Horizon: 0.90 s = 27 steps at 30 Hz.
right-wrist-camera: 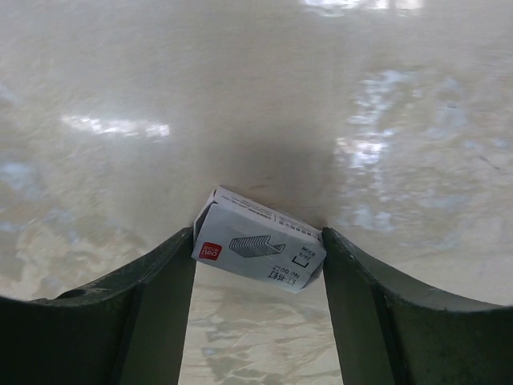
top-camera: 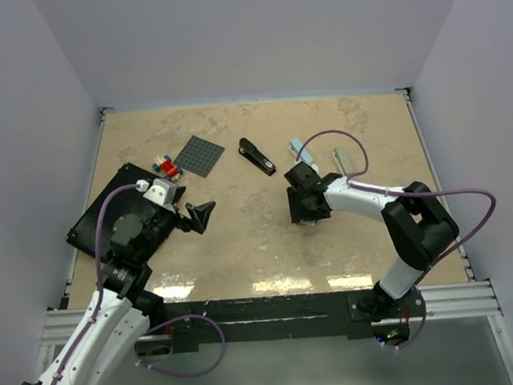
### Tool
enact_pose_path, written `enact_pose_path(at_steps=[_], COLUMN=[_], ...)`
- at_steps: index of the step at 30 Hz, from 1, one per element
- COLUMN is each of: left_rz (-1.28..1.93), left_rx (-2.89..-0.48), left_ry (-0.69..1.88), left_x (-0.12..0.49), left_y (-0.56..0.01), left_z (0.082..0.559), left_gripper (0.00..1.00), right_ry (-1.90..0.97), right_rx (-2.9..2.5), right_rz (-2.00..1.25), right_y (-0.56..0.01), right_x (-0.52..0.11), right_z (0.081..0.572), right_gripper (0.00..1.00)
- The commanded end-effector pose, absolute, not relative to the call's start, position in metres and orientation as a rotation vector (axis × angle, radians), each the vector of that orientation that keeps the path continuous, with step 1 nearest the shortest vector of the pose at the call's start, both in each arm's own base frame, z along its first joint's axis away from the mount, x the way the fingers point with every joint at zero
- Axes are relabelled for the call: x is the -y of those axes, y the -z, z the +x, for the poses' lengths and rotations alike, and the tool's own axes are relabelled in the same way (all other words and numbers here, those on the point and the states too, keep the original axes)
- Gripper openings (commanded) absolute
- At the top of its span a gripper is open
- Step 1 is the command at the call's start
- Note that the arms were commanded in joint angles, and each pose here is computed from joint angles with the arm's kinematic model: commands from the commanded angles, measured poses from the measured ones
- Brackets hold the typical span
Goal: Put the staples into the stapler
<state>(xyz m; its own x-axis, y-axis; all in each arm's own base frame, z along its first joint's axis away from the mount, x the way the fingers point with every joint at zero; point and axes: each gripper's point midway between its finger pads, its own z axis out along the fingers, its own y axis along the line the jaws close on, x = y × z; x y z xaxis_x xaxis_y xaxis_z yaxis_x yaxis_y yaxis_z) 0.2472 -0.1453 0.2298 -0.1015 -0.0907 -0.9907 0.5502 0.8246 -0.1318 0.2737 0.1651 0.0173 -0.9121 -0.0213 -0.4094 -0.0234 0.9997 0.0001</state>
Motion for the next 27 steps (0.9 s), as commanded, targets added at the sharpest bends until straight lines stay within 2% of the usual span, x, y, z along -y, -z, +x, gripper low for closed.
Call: enact_pose_path(at_steps=[1, 13, 20, 27], left_rz=[0.403, 0.396, 0.393, 0.393], left_rx=[-1.518, -1.493, -1.478, -1.466], left_ry=[0.569, 0.563, 0.558, 0.55], left_x=[0.15, 0.147, 0.145, 0.144], left_y=[-0.244, -0.251, -0.256, -0.259], left_z=[0.246, 0.244, 0.242, 0.24], left_gripper=[1.0, 1.0, 1.0, 1.0], right_ry=[-0.073, -0.206, -0.255, -0.279], right_rx=[-2.681, -2.637, -2.61, -2.575], right_rz=[-0.183, -0.643, -0.886, -0.961], right_y=[-0.028, -0.02, -0.009, -0.015], right_x=[-0.206, -0.323, -0.371, -0.386], right_z=[0.275, 0.231, 0.198, 0.189], right_gripper=[0.62, 0.65, 0.67, 0.78])
